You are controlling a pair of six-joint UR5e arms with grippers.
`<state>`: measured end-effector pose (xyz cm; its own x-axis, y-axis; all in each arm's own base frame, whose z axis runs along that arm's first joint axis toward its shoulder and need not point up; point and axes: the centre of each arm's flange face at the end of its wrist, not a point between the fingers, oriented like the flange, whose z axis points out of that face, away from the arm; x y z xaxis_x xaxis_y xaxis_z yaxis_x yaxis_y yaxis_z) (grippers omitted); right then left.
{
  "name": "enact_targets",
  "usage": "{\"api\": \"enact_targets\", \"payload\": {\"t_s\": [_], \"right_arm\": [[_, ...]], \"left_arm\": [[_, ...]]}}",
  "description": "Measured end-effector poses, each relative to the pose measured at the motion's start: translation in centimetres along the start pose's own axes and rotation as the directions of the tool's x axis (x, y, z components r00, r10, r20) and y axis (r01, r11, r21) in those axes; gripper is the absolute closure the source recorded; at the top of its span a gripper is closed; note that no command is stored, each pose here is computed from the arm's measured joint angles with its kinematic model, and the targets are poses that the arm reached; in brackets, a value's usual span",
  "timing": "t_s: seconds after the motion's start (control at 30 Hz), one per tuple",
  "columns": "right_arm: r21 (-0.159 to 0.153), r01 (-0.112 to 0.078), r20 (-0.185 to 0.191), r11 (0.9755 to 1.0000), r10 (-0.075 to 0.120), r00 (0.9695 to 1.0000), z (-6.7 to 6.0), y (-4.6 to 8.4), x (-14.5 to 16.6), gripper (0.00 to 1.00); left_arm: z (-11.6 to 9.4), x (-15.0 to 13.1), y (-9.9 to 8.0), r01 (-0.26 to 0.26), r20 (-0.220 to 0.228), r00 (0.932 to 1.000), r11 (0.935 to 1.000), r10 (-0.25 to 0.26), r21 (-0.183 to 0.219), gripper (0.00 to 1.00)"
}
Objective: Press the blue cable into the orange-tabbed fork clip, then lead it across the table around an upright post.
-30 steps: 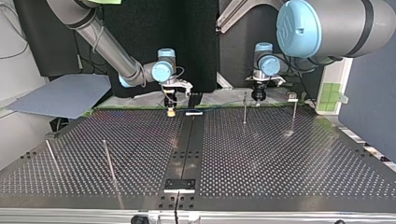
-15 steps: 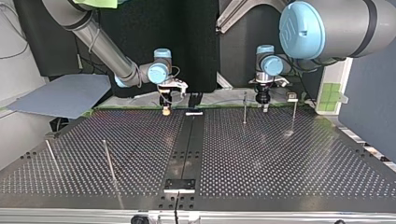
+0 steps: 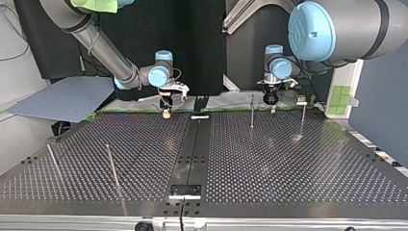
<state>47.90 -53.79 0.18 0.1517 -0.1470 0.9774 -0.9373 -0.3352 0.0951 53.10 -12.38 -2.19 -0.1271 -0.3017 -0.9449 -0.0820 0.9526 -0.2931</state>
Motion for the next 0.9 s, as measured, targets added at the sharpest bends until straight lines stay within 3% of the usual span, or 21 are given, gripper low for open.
{"api": "enact_targets", "payload": {"t_s": [0.17, 0.5, 0.67, 0.9], "right_arm": [[-0.001, 0.001, 0.004, 1.0, -0.001, 1.0, 0.0, 0.0, -0.4, 1.0], [-0.002, 0.002, 0.011, 1.0, -0.002, 0.9999, 0.1, 0.2, -0.8, 1.0], [-0.005, 0.001, 0.011, 1.0, -0.001, 0.9999, 0.2, 0.4, -0.8, 1.0], [-0.008, 0.0, 0.01, 1.0, 0.0, 0.9999, 0.3, 0.6, -0.8, 1.0]], "left_arm": [[-0.3, 0.3, 0.3, -0.009, -0.044, 0.999, 0.9999, 0.009, 0.007, 0.0], [-1.0, 0.8, 1.2, -0.026, -0.123, 0.9921, 0.9995, 0.024, -0.016, 0.0], [-1.5, 1.2, 1.3, -0.05, -0.171, 0.984, 0.9987, 0.05, 0.002, 0.0], [-3.8, 1.2, 1.3, -0.072, -0.244, 0.967, 0.9973, 0.073, 0.013, 0.0]]}}
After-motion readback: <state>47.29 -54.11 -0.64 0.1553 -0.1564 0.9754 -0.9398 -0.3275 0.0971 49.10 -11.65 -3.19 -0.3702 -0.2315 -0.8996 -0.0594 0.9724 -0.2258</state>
